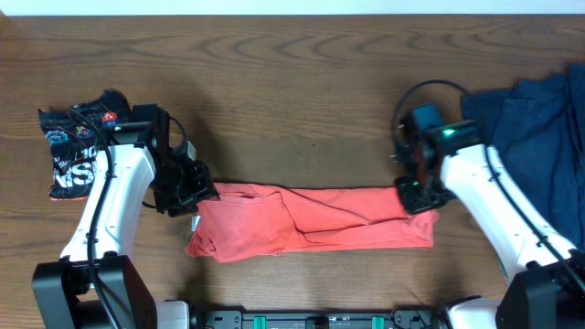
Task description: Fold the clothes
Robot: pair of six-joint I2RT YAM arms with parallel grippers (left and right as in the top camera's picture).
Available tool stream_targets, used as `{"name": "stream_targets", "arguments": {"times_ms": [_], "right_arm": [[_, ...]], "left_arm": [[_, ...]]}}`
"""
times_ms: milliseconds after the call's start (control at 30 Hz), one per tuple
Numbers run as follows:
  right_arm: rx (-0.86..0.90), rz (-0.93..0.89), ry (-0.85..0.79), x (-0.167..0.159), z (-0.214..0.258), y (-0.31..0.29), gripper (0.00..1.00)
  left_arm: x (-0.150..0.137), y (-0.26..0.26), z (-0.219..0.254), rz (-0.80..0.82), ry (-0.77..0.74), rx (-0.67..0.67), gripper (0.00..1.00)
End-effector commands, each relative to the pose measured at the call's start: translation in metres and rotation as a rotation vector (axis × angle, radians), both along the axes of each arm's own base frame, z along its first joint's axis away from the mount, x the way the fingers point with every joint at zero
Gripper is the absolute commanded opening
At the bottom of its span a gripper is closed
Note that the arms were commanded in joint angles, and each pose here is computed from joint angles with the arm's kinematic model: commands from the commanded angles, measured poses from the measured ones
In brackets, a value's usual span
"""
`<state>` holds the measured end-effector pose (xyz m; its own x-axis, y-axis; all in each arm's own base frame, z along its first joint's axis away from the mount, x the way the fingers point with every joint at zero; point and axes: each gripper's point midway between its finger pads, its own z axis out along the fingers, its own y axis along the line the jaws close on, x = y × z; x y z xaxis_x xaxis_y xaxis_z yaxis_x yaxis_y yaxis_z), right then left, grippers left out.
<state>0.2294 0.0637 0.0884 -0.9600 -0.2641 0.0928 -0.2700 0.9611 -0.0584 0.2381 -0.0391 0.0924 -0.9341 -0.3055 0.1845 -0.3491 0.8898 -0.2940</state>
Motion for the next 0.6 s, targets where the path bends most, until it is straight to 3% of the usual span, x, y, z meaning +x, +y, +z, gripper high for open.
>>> {"name": "stream_targets", "arguments": {"times_ms": [0,267,433,567], "right_arm": [[0.037,-0.005,0.005,-0.009,-0.001,0.027,0.10],[0.074,0.066,-0.011,-0.019,-0.008,0.063,0.15],[0.115,0.075,-0.024,-0.017,-0.008,0.076,0.24],[0.283,0.108,-0.034,-0.012,-0.004,0.109,0.41]], "left_arm": [[0.006,0.000,0.010,-0.004,-0.037,-0.004,0.52],[0.005,0.000,0.010,-0.004,-0.034,-0.004,0.51],[0.006,0.000,0.010,-0.004,-0.034,-0.004,0.51],[0.006,0.000,0.010,-0.004,-0.034,-0.004,0.51]]}}
